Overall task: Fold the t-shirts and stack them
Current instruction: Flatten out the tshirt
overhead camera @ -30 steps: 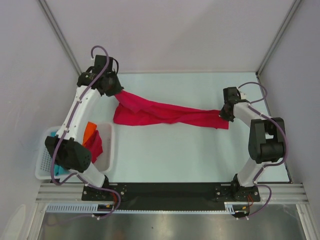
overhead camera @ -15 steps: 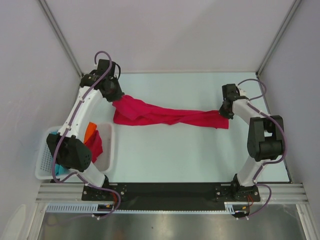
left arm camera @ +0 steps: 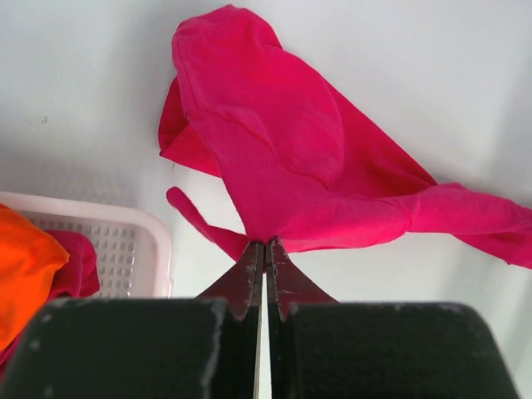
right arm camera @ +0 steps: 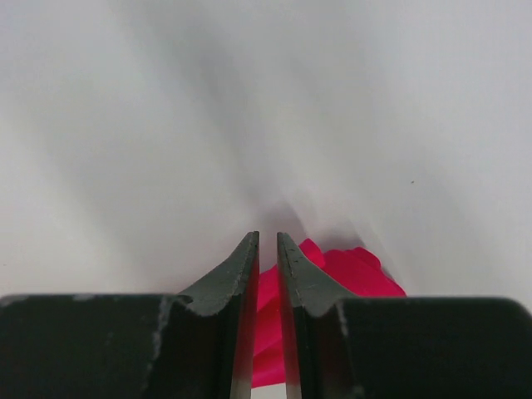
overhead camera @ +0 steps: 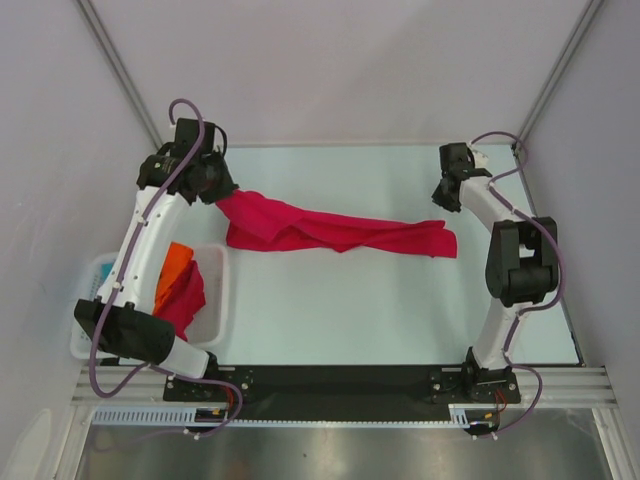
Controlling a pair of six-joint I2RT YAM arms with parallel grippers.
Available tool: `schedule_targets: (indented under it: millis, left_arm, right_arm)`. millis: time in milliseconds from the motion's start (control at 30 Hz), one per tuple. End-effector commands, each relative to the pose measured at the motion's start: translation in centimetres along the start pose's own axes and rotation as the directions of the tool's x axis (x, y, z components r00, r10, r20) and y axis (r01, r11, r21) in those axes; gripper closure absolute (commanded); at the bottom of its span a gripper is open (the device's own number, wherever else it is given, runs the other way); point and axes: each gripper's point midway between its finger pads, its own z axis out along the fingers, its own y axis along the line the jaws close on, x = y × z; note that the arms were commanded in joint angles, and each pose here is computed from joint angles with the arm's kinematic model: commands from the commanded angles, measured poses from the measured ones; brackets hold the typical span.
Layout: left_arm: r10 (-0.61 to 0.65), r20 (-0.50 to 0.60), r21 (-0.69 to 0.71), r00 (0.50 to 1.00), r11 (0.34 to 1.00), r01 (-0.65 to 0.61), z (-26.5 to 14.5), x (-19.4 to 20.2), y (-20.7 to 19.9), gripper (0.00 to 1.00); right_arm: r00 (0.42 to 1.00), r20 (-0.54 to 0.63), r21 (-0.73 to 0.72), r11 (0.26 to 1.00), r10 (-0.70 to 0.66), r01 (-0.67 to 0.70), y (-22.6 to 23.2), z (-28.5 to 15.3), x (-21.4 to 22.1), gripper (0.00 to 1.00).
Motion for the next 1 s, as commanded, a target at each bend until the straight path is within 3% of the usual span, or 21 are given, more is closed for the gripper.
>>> schedule_targets:
  millis: [0, 967]
  left_arm:
    - [-0.006, 0.075, 0.007, 0.997, 1.0, 0.005, -2.6, -1.8, 0.2, 0.98]
    - [0.003, 0.052, -0.004, 0.999, 1.0, -0.003, -1.4, -1.2, 0.4, 0.98]
  right_arm:
    - [0.999, -0.019, 0.004, 0.999, -0.039, 0.039, 1.1, 0.5, 0.8, 0.8]
    - [0.992, -0.085, -0.001, 0.996, -0.089, 0.089, 2.2, 1.2, 5.0, 0.78]
